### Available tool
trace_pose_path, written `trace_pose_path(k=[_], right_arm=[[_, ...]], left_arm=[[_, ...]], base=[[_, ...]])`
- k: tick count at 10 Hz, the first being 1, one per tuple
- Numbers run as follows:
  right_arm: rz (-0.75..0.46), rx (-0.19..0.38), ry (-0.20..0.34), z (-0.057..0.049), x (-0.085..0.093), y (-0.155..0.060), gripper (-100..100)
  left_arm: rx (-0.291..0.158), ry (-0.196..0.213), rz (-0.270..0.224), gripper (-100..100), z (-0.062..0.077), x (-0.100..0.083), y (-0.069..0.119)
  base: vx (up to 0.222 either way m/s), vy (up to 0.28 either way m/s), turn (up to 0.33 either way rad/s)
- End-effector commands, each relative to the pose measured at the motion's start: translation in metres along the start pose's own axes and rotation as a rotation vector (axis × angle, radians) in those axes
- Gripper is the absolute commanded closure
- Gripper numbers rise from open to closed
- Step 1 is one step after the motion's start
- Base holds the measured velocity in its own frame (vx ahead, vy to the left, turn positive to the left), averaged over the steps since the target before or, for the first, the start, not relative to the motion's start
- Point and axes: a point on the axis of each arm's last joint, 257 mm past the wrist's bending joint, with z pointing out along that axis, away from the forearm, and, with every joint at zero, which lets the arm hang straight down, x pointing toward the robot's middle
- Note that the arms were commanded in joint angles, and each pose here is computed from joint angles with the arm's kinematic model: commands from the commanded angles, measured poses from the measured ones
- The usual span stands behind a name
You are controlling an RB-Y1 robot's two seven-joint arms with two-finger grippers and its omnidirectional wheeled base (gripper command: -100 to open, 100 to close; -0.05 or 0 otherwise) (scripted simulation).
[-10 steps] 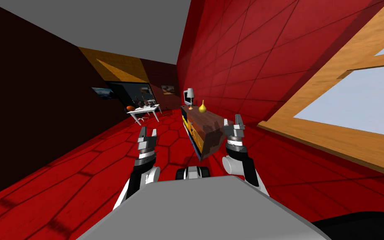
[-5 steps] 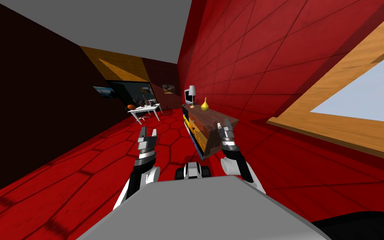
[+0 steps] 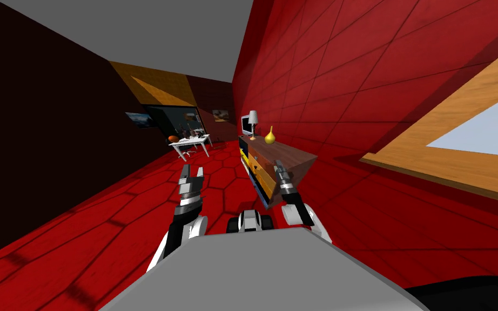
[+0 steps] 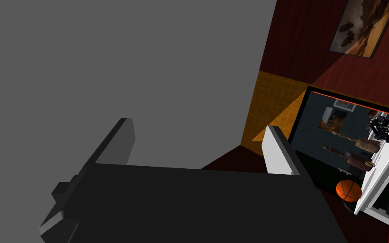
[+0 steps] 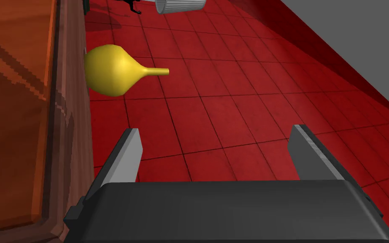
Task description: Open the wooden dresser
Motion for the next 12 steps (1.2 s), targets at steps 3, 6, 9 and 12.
trace_pose_path(k=[3,6,9,12], right_arm=[[-0.077,0.194,0.081,-0.015,0.026,-0.069,-100],[-0.113,0.281,0.114,-0.024,0.037,-0.100,-100],[-0.192,0.420,0.177,-0.044,0.056,-0.150,-100],[-0.238,0.514,0.215,-0.062,0.065,-0.185,-100]], left_arm=[[0.000,0.000,0.000,0,0.000,0.000,0.000],[0.000,0.000,0.000,0,0.000,0.000,0.000],[0.000,0.000,0.000,0,0.000,0.000,0.000],[0.000,0.000,0.000,0,0.000,0.000,0.000]], base=[[0.042,0.096,0.020],[0.039,0.092,0.015],[0.060,0.096,0.024],[0.049,0.093,0.017]])
